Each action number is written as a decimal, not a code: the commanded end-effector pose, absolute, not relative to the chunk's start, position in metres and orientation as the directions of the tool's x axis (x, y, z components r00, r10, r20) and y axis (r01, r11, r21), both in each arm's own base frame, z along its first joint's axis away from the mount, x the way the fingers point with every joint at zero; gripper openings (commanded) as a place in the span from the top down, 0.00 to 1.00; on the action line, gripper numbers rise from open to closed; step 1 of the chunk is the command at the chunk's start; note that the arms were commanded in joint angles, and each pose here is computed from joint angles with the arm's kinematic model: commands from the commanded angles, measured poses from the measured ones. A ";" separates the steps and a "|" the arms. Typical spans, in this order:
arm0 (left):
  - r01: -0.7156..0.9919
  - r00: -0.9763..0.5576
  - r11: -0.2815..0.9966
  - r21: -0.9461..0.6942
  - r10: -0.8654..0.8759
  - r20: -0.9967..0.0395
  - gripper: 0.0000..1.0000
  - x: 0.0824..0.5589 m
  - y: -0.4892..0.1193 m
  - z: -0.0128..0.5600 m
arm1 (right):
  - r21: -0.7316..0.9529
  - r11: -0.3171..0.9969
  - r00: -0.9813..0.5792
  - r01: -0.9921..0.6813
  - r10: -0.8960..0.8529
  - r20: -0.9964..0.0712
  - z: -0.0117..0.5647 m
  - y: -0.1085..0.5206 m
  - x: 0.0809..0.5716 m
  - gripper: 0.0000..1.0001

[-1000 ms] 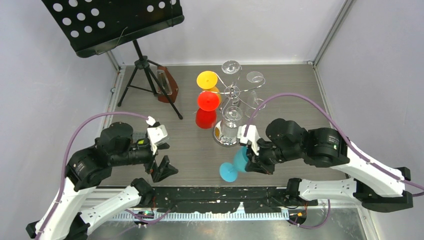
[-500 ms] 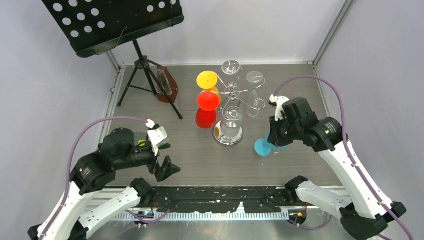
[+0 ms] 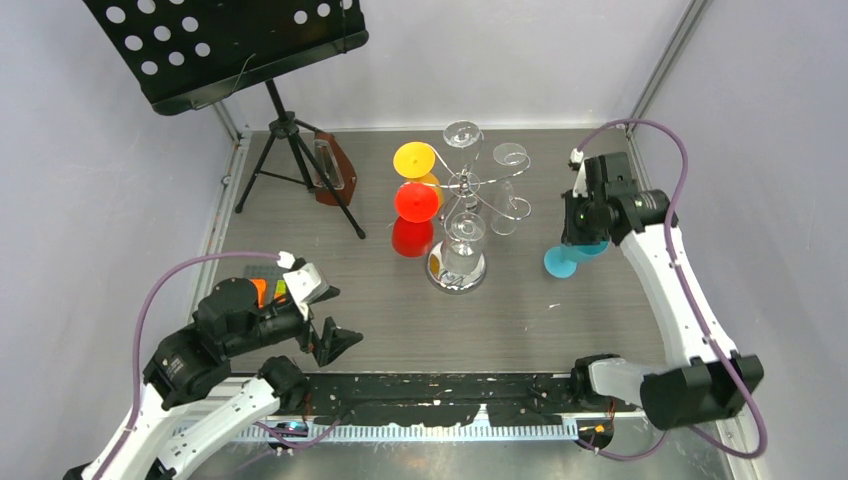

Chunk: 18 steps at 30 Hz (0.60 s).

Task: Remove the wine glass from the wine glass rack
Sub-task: Place the wine glass at the center of the board.

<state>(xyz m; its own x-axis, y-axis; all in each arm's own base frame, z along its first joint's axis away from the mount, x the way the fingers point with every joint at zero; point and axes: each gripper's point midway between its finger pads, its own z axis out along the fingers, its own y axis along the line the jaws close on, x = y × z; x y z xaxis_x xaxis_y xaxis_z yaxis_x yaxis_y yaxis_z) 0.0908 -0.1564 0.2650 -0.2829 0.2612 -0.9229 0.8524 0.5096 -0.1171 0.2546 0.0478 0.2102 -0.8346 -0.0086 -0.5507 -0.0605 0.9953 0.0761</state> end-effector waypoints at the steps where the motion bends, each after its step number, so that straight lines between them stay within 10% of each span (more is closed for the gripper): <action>1: 0.841 -0.234 0.527 -0.119 0.158 -0.959 0.00 0.097 -0.160 0.277 | 0.028 1.000 -0.747 -0.009 0.012 -0.665 0.244 0.028 0.304 0.94; 18: 0.821 -0.224 0.541 -0.180 0.016 -0.975 0.00 0.094 -0.157 0.259 | 0.031 0.967 -0.734 0.253 0.213 -0.645 0.222 -0.046 0.453 0.94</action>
<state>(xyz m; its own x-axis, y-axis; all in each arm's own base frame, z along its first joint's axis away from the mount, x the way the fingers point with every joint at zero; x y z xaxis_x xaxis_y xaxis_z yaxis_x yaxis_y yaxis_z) 0.0873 -0.1553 0.2476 -0.2636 0.0828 -0.9611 0.8283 0.5300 -0.1815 0.4236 -0.0360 0.1962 -0.8033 0.1838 -0.5666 0.2128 0.9770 0.0153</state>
